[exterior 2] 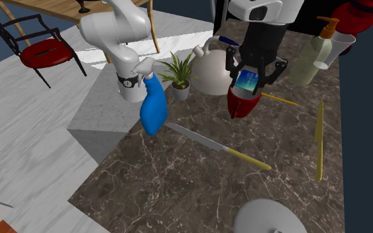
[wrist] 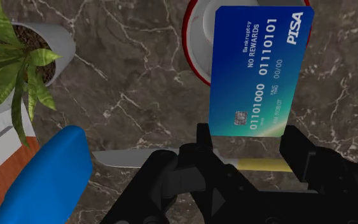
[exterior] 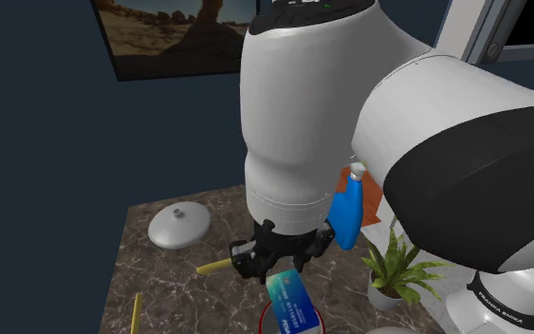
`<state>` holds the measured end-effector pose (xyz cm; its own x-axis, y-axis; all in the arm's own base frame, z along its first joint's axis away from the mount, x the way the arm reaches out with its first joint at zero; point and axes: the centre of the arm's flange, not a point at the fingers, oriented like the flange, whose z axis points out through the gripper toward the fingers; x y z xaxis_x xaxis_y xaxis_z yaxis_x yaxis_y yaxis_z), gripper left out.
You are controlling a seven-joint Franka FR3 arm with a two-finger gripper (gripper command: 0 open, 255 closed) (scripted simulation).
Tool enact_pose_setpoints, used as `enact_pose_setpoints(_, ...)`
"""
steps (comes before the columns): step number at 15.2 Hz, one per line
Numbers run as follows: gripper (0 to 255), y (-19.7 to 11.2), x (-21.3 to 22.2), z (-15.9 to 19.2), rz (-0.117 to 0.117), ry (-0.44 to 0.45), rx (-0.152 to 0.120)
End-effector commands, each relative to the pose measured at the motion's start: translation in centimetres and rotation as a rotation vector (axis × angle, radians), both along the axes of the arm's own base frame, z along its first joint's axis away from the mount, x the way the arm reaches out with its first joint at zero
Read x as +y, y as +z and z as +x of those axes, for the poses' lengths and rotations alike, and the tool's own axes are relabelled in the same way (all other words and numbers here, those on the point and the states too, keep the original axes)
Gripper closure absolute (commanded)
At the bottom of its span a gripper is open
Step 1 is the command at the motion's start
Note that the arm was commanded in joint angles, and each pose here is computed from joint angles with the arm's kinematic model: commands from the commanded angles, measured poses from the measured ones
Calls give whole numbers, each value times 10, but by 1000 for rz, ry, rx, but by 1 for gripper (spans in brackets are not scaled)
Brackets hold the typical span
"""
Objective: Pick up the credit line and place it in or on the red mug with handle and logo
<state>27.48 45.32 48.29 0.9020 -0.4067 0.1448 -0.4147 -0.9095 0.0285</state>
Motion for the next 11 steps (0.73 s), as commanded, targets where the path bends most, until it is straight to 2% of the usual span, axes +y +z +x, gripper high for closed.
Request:
enact_pose_setpoints(1,255,-11,0,0,0,0,0)
enact_pose_setpoints(7,255,-42,0,0,0,0,0)
enact_pose_setpoints(11,255,-46,0,0,0,0,0)
